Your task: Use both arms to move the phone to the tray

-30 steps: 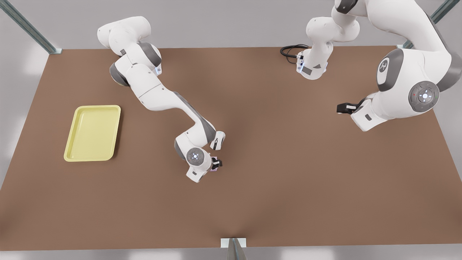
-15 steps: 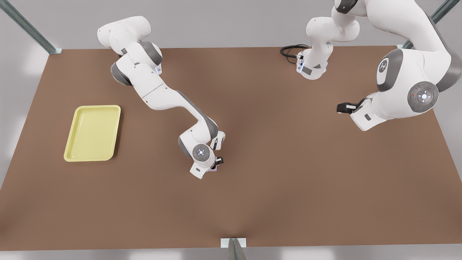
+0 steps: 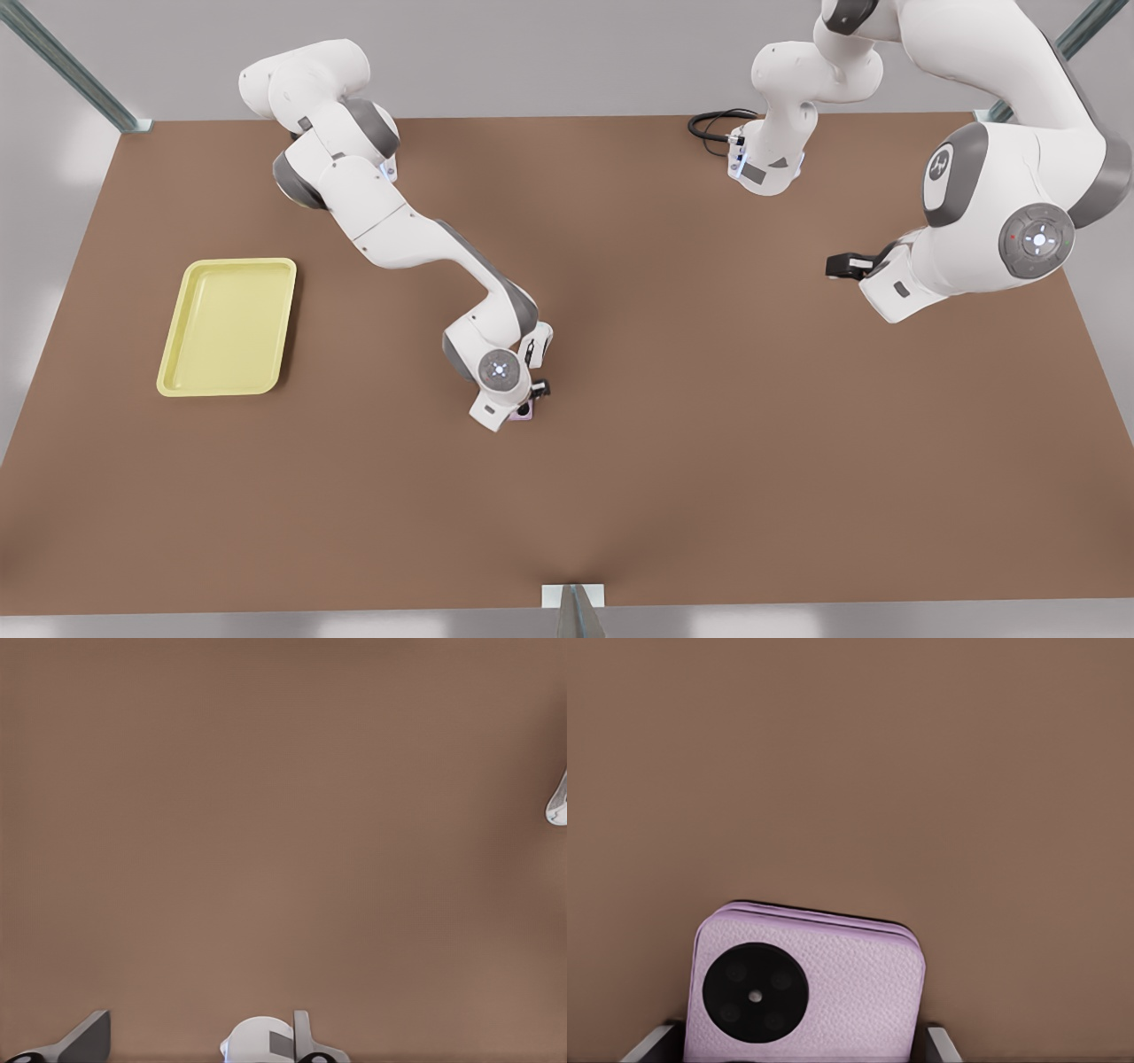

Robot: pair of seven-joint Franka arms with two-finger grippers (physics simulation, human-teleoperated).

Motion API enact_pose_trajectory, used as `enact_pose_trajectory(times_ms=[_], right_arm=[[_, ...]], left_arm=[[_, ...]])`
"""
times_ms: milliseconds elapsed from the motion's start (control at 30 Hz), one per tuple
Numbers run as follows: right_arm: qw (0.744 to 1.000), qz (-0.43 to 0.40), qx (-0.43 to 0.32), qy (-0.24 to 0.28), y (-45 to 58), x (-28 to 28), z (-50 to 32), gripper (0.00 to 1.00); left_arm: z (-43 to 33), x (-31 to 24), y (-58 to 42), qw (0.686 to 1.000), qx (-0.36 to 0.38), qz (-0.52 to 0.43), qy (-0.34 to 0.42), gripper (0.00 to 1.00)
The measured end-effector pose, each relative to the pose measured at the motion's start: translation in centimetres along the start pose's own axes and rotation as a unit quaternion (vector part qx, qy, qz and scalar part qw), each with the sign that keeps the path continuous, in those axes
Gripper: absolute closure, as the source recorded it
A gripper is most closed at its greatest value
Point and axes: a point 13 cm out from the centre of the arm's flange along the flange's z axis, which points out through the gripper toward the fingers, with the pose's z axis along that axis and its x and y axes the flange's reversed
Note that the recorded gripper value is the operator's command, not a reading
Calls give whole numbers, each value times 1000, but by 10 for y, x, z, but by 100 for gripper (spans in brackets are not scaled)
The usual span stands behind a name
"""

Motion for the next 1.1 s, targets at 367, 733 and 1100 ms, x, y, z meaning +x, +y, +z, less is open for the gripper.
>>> enact_pose_trajectory(times_ms=[367, 733, 1100], right_arm=[[1000, 10, -7, -12, 3, -6, -20, 30], [994, 100, 34, -16, -218, 61, -127, 31], [975, 221, -5, 4, -490, 206, -127, 31]], left_arm=[[1, 0, 0, 1000, 0, 0, 1, 0], [1, 1, 0, 1000, 0, 0, 2, 0], [2, 2, -3, 1000, -1, 3, 6, 0]])
